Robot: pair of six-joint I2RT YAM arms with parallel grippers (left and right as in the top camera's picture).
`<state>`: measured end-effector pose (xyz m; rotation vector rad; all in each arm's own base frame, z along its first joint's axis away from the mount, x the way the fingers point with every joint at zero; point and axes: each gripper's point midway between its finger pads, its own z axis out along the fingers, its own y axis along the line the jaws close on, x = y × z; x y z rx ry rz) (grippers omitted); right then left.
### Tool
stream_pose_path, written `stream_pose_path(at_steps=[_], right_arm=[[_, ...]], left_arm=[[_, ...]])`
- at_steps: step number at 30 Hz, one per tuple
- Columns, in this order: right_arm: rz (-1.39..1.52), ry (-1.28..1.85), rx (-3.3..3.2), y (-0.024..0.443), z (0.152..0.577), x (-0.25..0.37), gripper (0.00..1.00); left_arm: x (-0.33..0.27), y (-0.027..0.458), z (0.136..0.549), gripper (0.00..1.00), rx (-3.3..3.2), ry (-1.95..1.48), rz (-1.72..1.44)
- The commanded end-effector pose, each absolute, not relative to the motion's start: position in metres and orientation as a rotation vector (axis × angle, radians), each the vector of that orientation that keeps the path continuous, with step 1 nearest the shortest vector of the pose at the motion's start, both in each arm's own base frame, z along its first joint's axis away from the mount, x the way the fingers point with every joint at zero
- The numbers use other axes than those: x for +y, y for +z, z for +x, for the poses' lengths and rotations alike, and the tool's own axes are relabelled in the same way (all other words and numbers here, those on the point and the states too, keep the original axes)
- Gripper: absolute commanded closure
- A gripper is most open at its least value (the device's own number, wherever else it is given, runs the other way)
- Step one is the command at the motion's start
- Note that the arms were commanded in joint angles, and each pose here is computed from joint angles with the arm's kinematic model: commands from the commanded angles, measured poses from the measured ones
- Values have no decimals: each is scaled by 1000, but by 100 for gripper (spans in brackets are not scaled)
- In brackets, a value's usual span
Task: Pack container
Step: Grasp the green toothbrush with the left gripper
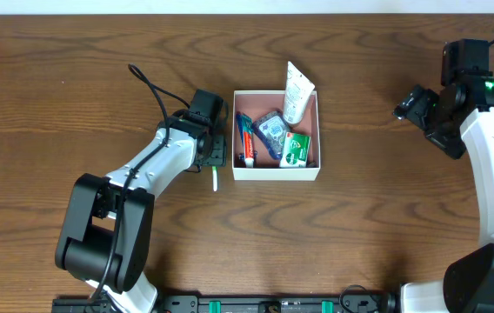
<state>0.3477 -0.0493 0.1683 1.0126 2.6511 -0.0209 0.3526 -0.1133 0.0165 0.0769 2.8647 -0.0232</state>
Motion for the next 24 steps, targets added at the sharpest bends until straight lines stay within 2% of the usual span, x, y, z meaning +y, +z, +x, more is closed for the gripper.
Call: stream_pose_path(at_steps=[1, 12, 17, 21, 24], right_arm=[[1033, -20, 2631, 172, 349, -51, 1], [1033, -20, 2631, 172, 349, -51, 1], [1033, -20, 2631, 172, 349, -51, 1], [1033, -20, 2631, 172, 349, -51, 1], [1033, -20, 2631, 172, 349, -51, 1]], left_arm=[[-114, 11, 352, 41, 2875, -30, 73], [-117, -11, 353, 43, 2907, -37, 53], [-117, -11, 353, 60, 2906, -37, 53], [-117, -11, 354, 65, 2904, -37, 52], [-118, -10, 355, 73, 2896, -41, 53]])
